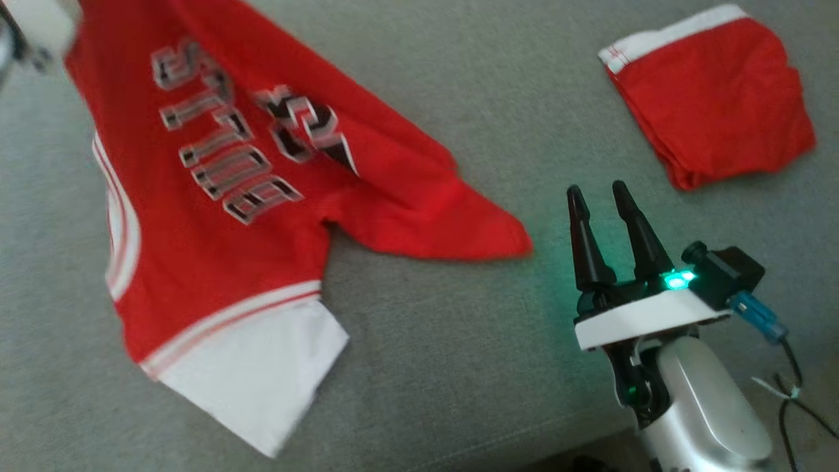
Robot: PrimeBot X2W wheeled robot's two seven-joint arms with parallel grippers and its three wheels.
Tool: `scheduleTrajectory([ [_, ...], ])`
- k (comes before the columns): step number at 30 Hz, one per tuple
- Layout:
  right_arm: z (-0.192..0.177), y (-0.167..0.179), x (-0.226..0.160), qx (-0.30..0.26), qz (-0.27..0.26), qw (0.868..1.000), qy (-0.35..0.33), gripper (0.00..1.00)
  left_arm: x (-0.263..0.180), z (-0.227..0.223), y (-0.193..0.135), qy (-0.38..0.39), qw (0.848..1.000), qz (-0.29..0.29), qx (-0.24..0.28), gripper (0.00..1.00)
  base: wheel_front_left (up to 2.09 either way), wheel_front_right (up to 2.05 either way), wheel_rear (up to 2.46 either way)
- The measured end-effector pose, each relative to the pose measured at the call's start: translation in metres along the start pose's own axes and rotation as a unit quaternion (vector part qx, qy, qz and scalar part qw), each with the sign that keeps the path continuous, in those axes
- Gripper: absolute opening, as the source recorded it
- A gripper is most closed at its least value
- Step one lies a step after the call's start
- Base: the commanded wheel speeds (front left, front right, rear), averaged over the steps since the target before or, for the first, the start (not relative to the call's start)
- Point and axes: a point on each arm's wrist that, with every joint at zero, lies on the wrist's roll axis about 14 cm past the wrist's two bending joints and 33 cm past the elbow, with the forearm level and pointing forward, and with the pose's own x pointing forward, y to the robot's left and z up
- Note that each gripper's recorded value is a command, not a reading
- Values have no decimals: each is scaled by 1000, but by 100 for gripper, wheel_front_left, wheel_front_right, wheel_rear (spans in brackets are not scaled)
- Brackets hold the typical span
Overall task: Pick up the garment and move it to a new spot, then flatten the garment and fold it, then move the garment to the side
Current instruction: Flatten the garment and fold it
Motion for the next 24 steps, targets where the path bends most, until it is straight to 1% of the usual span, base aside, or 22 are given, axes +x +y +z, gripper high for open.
scheduleTrajectory([
  [2,0,-5,1,-3,-6,1000,1,100,14,13,8,-24,1000,19,-3,1,0,0,0],
  [3,-1,-7,1,-4,-9,1000,2,100,19,20,11,-44,999,32,-3,43,0,0,0],
  [4,-2,-9,1,-4,-12,1000,4,100,23,27,14,-65,997,47,3,100,0,0,0],
  [5,-5,-13,0,-5,-18,1000,9,100,31,32,14,-84,994,63,8,100,0,0,0],
  [6,-7,-14,0,-5,-20,1000,11,100,35,30,11,-83,995,63,6,100,0,0,0],
  [10,-10,-11,2,-4,-15,1000,15,100,39,14,-12,-69,997,37,-13,100,0,0,0],
  [12,-10,-9,4,-4,-11,1000,15,100,35,8,-18,-70,997,32,-30,100,0,0,0],
  [17,-6,0,9,-11,4,1000,8,100,13,-16,-35,-62,994,23,-90,100,0,0,0],
  [21,1,6,13,-16,13,1000,-2,100,-14,-36,-52,-57,985,26,-160,100,0,0,0],
  [24,6,12,15,-18,21,1000,-10,100,-40,-44,-62,-64,965,34,-251,100,0,0,0],
])
